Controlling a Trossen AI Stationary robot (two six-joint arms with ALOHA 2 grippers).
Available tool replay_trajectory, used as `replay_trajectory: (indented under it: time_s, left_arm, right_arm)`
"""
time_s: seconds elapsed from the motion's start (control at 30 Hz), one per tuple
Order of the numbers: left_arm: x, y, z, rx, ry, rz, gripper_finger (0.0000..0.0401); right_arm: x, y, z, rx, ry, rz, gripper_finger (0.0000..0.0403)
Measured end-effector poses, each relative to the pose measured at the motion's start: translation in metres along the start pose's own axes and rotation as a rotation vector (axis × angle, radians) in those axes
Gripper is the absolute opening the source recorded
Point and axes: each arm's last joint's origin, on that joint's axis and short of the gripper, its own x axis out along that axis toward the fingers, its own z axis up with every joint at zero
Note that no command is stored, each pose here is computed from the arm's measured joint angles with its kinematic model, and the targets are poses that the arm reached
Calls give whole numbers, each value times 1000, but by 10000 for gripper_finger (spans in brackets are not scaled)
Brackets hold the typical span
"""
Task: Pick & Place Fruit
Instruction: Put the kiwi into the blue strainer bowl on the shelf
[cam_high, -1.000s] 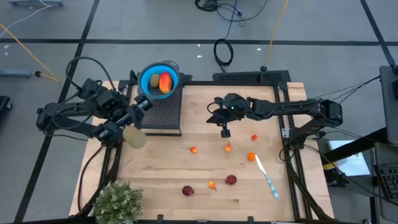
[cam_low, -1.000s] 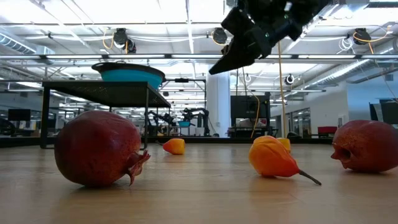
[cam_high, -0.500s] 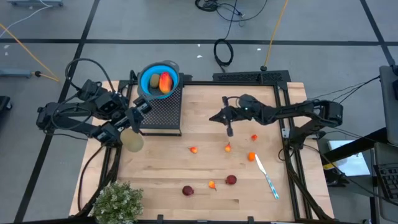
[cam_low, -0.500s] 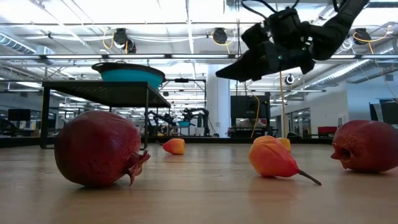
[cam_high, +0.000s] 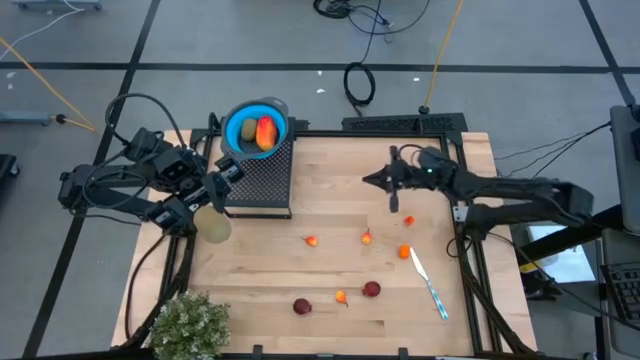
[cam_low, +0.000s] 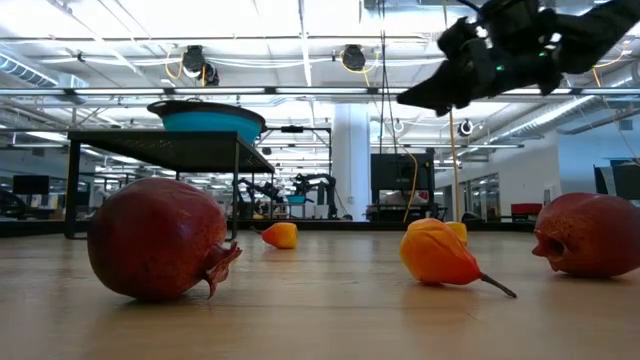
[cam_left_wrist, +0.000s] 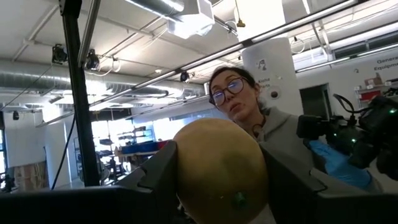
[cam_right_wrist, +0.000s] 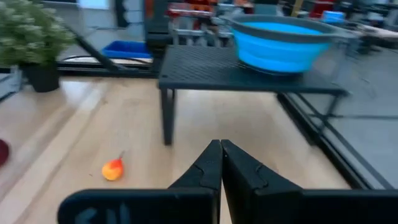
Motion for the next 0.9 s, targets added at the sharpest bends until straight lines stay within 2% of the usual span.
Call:
replay_trajectory:
  time_s: [0.27, 0.5, 0.6, 0.77, 0.9]
  left_arm:
    - [0, 0, 0, 12, 0, 0, 182]
    - [0, 1, 0, 30, -10, 22, 192]
    - [-1, 6, -4, -6, -5, 124, 190]
    - [-10, 22, -23, -154, 91, 401, 179]
    - [-20, 29, -33, -256, 134, 597, 189]
  right_arm:
    - [-41, 10, -5, 29, -40, -48, 0]
    - [-57, 15, -12, 21, -82, -107, 0]
    - [-59, 15, -12, 19, -89, -112, 0]
    - [-59, 16, -12, 19, -89, -112, 0]
    - [-59, 16, -12, 19, -89, -112, 0]
